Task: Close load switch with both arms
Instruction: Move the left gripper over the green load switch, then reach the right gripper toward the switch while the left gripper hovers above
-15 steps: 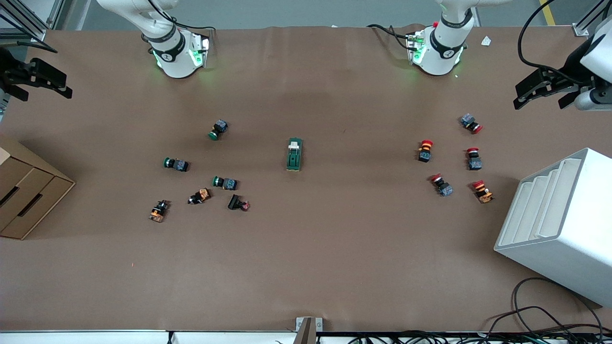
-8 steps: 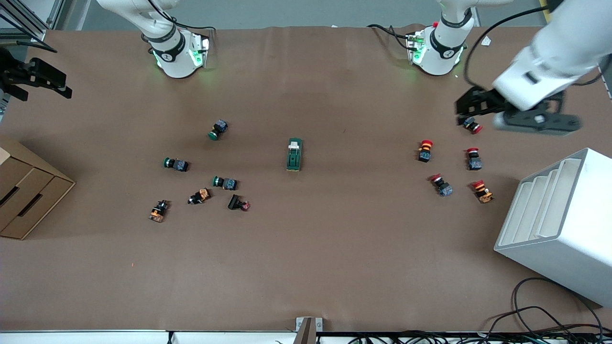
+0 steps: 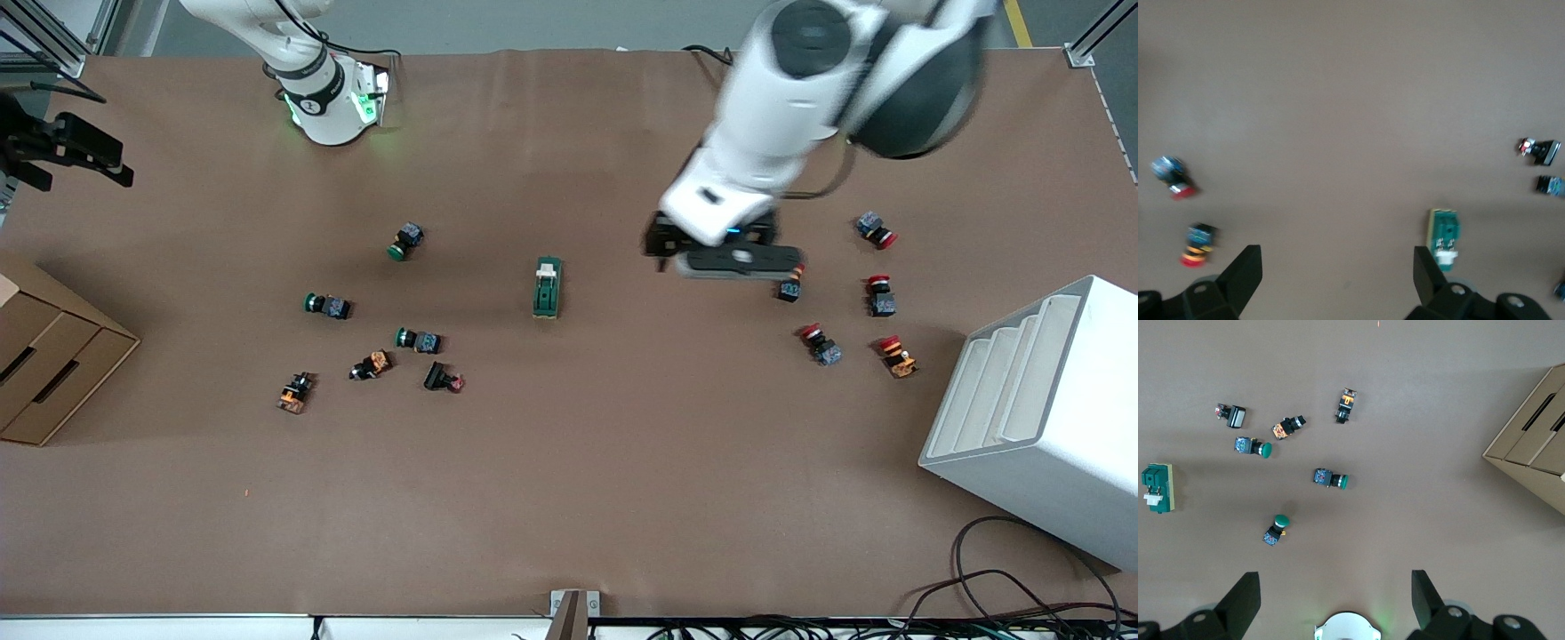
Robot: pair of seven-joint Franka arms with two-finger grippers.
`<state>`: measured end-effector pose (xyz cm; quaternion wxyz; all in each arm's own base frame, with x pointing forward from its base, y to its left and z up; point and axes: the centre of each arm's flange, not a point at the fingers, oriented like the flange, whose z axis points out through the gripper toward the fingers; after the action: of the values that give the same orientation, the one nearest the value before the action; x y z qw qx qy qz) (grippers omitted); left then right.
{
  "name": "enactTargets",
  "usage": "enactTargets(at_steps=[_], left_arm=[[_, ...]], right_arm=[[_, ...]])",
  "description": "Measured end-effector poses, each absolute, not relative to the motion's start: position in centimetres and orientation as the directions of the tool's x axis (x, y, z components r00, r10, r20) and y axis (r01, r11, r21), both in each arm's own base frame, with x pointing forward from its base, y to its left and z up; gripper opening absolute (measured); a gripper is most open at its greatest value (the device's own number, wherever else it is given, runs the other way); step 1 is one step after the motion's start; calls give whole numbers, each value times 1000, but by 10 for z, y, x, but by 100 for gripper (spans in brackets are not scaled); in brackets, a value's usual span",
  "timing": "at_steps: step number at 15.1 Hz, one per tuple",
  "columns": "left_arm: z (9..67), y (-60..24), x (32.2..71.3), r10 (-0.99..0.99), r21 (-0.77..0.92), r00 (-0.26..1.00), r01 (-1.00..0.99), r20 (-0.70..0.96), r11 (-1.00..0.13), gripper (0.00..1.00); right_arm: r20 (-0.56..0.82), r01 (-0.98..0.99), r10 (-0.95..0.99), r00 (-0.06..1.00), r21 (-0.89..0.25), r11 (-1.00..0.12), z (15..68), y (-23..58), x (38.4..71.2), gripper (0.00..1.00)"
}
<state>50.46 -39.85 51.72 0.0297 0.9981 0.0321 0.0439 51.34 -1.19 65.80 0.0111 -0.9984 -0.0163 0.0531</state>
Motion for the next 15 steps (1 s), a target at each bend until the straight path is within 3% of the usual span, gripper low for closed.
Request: enactTargets(at_steps=[3, 7, 15], left_arm=[[498, -465, 450, 167, 48, 983, 163, 79, -985, 100], [463, -518, 394, 242, -15, 951, 250, 194, -968, 100], [384, -566, 342, 381, 9, 845, 407, 374, -913, 99]], right_arm=[[-146, 29, 32, 989, -22, -999, 631, -12, 531, 100], [-182, 20, 23, 983, -17, -1000, 593, -16, 557, 100], [-246, -12, -11, 969, -6, -1000, 534, -33, 588, 100]])
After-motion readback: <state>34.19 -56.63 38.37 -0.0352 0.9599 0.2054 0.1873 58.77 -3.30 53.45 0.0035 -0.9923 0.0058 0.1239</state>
